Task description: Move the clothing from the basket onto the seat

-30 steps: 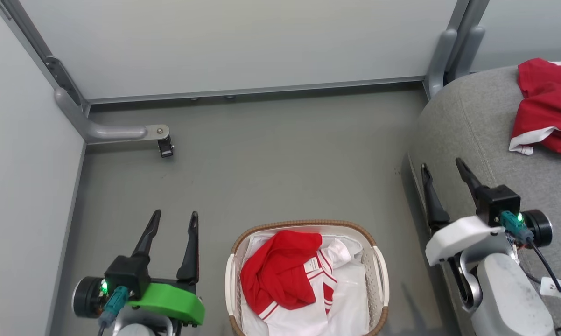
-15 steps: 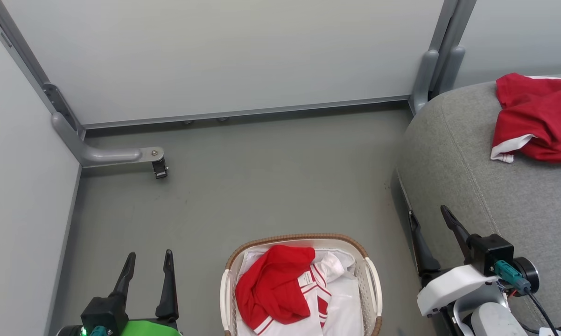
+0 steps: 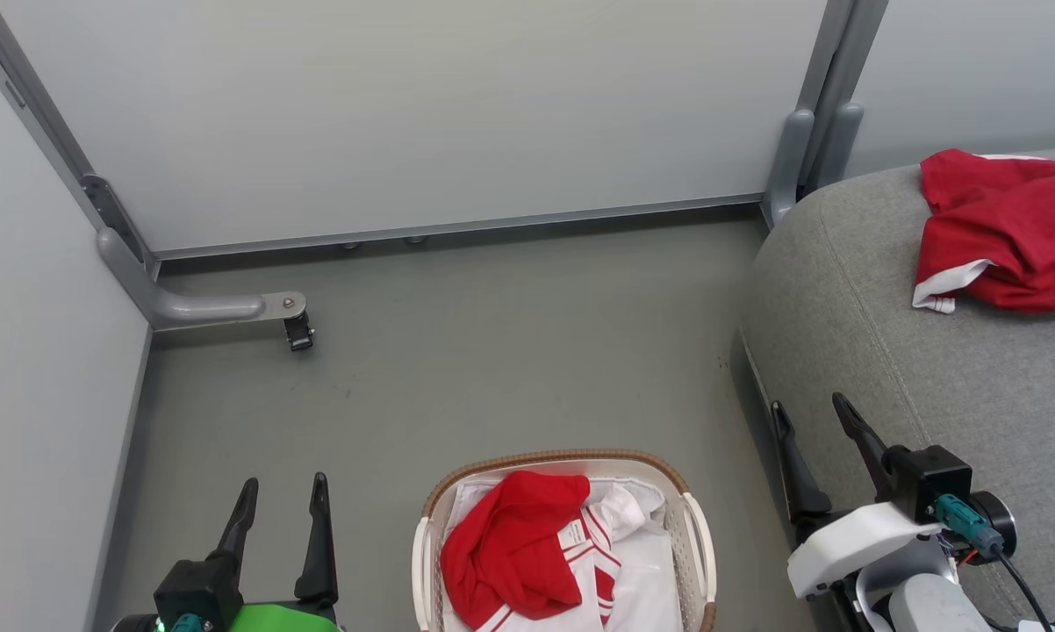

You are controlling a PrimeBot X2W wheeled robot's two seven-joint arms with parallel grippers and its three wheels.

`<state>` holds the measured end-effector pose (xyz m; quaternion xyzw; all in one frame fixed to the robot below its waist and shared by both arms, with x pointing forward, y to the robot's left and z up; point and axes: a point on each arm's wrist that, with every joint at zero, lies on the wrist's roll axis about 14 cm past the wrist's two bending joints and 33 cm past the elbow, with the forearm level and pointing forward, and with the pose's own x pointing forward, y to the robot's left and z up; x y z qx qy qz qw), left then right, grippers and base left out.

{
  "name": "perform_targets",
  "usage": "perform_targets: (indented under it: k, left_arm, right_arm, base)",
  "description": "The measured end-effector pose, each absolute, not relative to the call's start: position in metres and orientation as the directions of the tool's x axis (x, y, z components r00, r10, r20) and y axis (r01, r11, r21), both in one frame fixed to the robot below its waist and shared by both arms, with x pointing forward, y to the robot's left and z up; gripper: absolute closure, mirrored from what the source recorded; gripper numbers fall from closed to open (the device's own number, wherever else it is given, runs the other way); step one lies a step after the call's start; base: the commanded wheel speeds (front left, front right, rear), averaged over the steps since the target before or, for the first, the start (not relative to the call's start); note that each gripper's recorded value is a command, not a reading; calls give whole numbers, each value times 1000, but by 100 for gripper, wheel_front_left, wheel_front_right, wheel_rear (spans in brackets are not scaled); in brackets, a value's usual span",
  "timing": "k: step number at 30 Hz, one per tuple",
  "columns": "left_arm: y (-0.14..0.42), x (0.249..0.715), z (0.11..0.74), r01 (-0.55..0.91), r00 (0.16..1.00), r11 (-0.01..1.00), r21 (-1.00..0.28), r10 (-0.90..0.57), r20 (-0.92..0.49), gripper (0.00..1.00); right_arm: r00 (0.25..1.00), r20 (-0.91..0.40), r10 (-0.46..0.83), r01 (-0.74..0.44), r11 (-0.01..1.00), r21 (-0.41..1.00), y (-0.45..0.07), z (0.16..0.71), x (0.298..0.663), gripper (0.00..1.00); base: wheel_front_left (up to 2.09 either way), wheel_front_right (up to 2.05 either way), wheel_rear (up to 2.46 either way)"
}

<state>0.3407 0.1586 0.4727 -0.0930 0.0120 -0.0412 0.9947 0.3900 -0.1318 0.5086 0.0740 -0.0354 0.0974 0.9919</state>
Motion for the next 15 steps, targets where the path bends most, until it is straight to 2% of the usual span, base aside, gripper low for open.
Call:
perform_targets:
  k: [15]
  left_arm:
    - [158, 340, 470, 78, 996, 978, -191, -85, -26, 0]
  right_arm:
    - [979, 75, 189, -198, 970, 144, -131, 505, 390, 0]
  base:
    - [0, 0, 0]
